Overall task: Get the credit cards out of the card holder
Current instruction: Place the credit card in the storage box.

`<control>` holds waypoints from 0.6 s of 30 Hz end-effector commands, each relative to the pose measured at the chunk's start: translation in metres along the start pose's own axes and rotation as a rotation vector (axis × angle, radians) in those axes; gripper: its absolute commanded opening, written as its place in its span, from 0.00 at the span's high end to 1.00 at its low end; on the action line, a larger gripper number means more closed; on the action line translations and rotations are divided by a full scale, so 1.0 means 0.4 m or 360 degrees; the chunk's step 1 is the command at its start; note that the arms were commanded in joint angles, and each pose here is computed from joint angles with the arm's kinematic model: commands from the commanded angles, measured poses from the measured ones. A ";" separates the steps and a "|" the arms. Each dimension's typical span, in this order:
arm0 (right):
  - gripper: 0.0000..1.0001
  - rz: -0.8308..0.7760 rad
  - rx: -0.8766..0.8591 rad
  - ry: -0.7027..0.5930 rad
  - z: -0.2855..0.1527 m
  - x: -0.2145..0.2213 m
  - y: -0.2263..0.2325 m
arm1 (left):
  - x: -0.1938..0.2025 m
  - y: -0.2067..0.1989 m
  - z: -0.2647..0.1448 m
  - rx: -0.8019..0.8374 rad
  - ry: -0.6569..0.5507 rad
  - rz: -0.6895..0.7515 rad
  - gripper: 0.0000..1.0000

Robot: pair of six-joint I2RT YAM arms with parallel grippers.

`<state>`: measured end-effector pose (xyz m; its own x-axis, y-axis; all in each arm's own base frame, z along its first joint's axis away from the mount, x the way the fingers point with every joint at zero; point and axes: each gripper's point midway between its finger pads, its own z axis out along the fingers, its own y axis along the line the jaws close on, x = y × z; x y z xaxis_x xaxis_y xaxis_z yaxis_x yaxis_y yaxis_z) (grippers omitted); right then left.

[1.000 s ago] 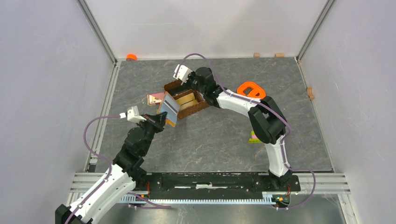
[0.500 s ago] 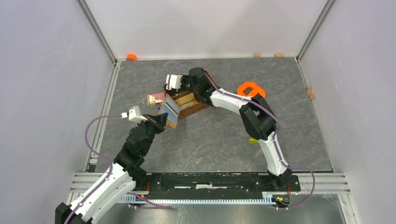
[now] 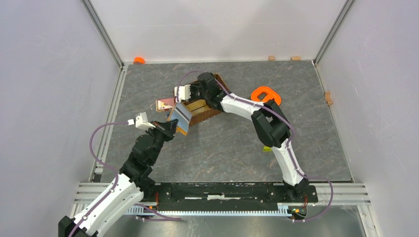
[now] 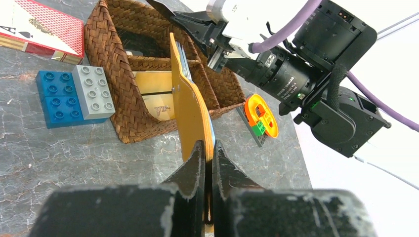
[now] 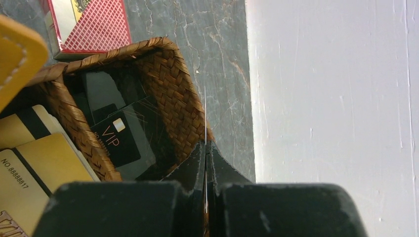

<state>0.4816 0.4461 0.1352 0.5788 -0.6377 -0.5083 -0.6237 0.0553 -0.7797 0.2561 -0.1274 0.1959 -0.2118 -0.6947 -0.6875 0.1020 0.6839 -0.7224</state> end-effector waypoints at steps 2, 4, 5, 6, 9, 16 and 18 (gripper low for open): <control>1.00 -0.0066 0.0009 -0.0070 0.025 -0.029 -0.014 | -0.032 -0.035 0.002 0.0071 -0.0071 -0.0079 0.98; 0.93 -0.0058 0.0020 -0.0089 0.021 -0.035 -0.016 | -0.031 -0.035 0.001 0.0074 -0.0068 -0.0079 0.98; 0.86 -0.0060 0.0024 -0.0099 0.019 -0.040 -0.016 | -0.031 -0.035 0.001 0.0076 -0.0067 -0.0082 0.98; 0.86 -0.0064 0.0017 -0.0108 0.016 -0.043 -0.014 | -0.033 -0.037 0.001 0.0079 -0.0071 -0.0081 0.98; 0.79 -0.0071 0.0019 -0.0110 0.006 -0.047 -0.017 | -0.032 -0.035 0.001 0.0073 -0.0072 -0.0080 0.98; 0.54 -0.0001 0.0153 -0.0154 -0.055 -0.076 -0.056 | -0.030 -0.033 0.005 0.0064 -0.0067 -0.0069 0.98; 0.52 0.0064 0.0210 -0.0198 -0.095 -0.102 -0.078 | -0.026 -0.033 0.008 0.0068 -0.0058 -0.0063 0.98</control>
<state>0.4688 0.4412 0.1109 0.5821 -0.6277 -0.5169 -0.6409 0.0371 -0.7668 0.2562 -0.1282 0.1947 -0.2170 -0.6932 -0.6873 0.1012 0.6843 -0.7221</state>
